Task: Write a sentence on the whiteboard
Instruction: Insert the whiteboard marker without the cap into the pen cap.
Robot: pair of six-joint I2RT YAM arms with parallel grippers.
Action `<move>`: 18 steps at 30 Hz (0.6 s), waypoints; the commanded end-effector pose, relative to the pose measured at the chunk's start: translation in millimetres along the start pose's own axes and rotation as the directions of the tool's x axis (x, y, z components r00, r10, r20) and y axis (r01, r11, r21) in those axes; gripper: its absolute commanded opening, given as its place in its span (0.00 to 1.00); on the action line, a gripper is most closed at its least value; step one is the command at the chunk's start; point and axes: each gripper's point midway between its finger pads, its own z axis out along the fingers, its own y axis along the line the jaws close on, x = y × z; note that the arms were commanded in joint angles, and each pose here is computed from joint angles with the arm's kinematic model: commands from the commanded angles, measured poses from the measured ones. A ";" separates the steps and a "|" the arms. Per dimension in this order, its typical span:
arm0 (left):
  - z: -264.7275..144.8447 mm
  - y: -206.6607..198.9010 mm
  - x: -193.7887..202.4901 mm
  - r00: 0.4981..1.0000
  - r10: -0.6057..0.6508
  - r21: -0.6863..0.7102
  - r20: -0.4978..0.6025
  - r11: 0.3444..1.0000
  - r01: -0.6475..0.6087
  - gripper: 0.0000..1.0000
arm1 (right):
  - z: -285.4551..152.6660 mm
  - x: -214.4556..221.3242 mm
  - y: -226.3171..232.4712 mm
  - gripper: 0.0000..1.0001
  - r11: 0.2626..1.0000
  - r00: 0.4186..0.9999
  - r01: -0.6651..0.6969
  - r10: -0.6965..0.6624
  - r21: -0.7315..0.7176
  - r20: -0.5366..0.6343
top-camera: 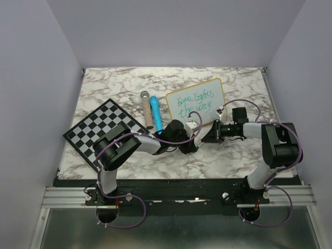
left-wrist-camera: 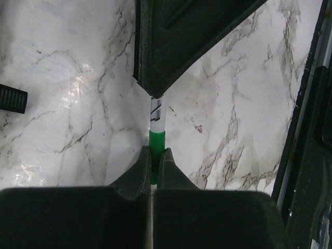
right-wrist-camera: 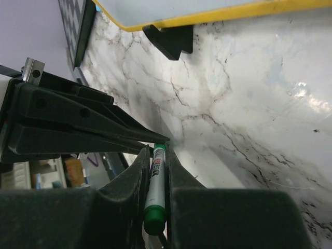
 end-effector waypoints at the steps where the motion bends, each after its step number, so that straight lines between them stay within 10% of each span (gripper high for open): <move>1: 3.5 -37.8 -138.0 0.899 0.133 0.043 0.417 0.985 -0.165 0.00 | 9.2 22.6 12.4 0.00 1.000 0.996 0.003 -0.003 -0.009 -0.085; 16: -17.6 -51.0 -185.2 0.835 0.159 0.015 0.527 0.980 -0.196 0.00 | -0.5 6.1 26.8 0.01 0.994 0.993 0.108 -0.107 0.024 -0.040; 18: -25.9 -54.1 -177.7 0.841 0.149 0.020 0.520 0.982 -0.186 0.15 | -9.8 -1.4 26.8 0.01 0.993 0.994 0.112 -0.112 0.040 0.002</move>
